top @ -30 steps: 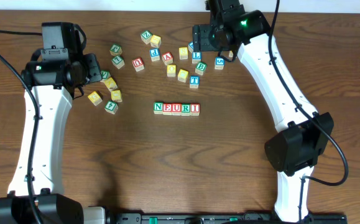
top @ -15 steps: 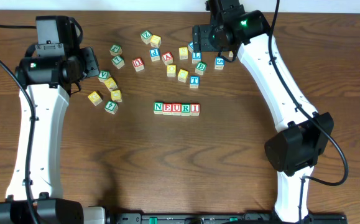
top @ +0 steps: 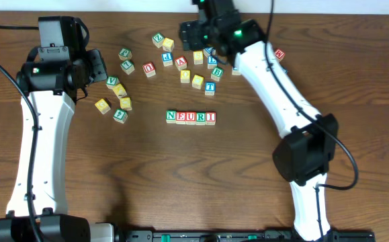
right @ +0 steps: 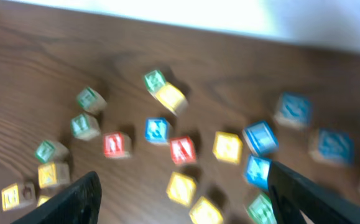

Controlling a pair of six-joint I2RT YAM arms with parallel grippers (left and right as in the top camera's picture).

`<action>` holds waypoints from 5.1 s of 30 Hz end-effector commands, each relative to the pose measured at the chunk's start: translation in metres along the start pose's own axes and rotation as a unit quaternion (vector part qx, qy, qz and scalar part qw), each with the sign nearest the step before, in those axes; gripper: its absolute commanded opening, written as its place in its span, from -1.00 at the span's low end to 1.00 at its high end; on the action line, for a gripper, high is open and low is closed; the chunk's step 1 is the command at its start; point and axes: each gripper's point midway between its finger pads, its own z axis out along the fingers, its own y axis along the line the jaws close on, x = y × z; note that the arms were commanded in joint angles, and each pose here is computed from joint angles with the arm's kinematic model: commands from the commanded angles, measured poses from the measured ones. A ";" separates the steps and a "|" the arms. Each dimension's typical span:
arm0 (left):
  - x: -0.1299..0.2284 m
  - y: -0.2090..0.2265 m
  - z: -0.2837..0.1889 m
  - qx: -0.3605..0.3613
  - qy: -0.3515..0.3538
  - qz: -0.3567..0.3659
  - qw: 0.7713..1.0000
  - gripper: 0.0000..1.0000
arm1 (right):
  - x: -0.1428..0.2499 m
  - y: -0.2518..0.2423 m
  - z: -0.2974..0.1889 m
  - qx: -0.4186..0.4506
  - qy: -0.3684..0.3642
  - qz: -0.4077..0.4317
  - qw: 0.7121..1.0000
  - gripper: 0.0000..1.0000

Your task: Spell out NEURIPS

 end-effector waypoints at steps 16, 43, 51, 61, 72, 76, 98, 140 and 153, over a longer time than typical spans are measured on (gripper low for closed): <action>-0.007 0.002 -0.002 -0.003 -0.008 -0.004 1.000 -0.06 | 0.056 0.032 0.132 0.007 -0.019 -0.098 0.995 0.12; -0.007 0.002 -0.002 -0.003 -0.008 -0.004 1.000 -0.06 | 0.090 0.031 0.181 0.020 -0.026 -0.075 0.997 0.26; -0.007 0.002 -0.002 -0.003 -0.008 -0.004 1.000 -0.07 | 0.090 0.031 0.194 0.014 -0.052 -0.068 0.996 0.18; -0.007 0.002 -0.002 -0.003 -0.008 -0.004 1.000 -0.07 | 0.093 0.025 0.205 0.021 -0.065 -0.050 0.996 0.02; -0.007 0.002 -0.002 -0.003 -0.008 -0.004 1.000 -0.06 | 0.092 0.021 0.205 0.033 -0.066 -0.047 0.996 -0.35; -0.007 0.002 -0.002 -0.003 -0.008 -0.004 1.000 -0.06 | 0.091 0.021 0.203 0.033 -0.066 -0.045 0.996 -0.39; -0.007 0.002 -0.002 -0.003 -0.008 -0.004 1.000 -0.07 | 0.021 0.041 0.126 0.024 -0.099 -0.043 0.994 -0.63; -0.007 0.002 -0.002 -0.003 -0.008 -0.004 1.000 -0.06 | 0.178 -0.069 -0.049 0.176 0.262 0.063 0.947 -0.69; -0.007 0.002 -0.002 -0.003 -0.008 -0.004 1.000 -0.06 | 0.205 -0.099 0.004 0.209 0.185 0.040 0.959 -0.70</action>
